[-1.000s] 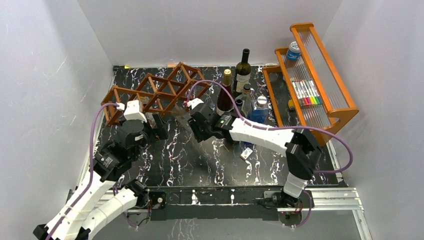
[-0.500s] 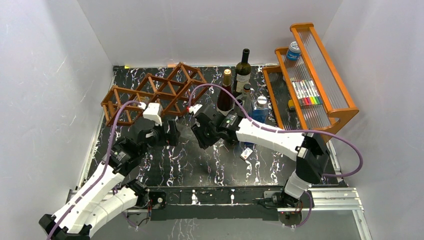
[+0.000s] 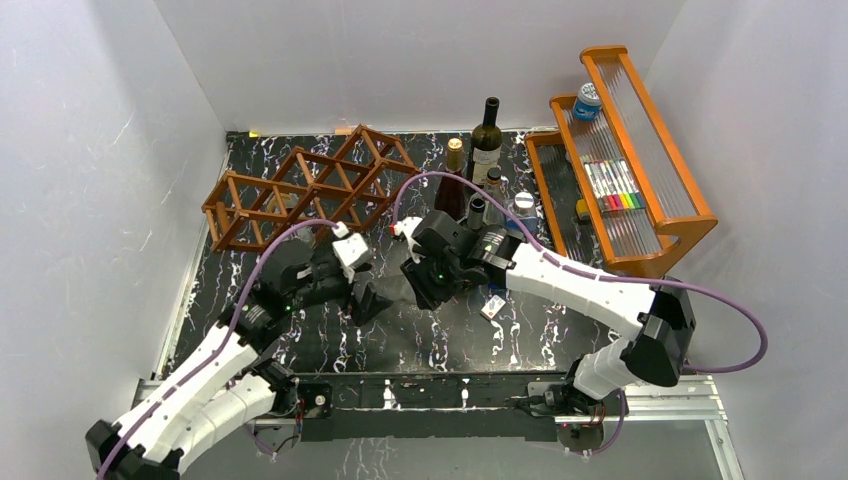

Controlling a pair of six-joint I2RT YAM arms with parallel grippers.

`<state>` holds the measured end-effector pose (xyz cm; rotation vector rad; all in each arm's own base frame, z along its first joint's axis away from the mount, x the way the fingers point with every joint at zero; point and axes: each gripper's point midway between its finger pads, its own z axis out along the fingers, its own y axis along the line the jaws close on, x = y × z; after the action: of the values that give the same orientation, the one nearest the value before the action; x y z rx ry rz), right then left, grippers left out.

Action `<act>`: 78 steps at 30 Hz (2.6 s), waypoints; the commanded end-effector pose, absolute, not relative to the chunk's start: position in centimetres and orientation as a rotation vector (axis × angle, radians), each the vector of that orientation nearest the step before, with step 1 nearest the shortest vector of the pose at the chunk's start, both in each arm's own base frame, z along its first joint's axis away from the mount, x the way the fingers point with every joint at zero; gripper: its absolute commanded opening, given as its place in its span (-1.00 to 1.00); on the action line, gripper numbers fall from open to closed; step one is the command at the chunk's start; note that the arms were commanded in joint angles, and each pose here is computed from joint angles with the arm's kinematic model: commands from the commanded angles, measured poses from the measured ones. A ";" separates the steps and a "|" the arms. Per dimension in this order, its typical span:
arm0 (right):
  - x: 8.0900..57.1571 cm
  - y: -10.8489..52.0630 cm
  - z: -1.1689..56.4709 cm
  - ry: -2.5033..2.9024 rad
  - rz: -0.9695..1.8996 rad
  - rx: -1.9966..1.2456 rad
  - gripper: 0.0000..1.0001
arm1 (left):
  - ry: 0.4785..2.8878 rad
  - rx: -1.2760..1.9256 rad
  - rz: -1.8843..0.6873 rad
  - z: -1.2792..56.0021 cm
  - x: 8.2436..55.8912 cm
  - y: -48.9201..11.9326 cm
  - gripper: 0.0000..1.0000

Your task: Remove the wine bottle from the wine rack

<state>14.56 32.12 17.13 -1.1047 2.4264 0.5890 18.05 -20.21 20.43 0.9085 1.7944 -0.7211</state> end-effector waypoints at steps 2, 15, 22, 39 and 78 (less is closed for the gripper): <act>13.7 31.8 19.4 2.348 0.688 -1.105 -1.00 | 1.622 1.217 -0.878 19.7 16.8 -23.6 0.92; 13.0 31.1 20.1 2.301 0.725 -1.158 -1.00 | 1.470 1.386 -1.040 18.5 16.8 -27.3 0.92; 12.9 31.4 20.6 2.275 0.755 -1.154 -1.00 | 1.391 1.337 -1.166 19.4 16.3 -29.0 0.65; 14.3 30.6 21.8 2.228 0.687 -1.077 -0.26 | 1.497 1.302 -1.070 17.0 16.2 -29.1 -0.49; 20.4 22.5 38.6 1.752 0.500 -0.448 0.96 | 1.345 0.864 -1.141 26.4 21.0 -33.1 -1.00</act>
<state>20.16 24.22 33.99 -0.5987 1.8593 0.4508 20.53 -31.27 20.51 0.8701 1.5685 -1.1033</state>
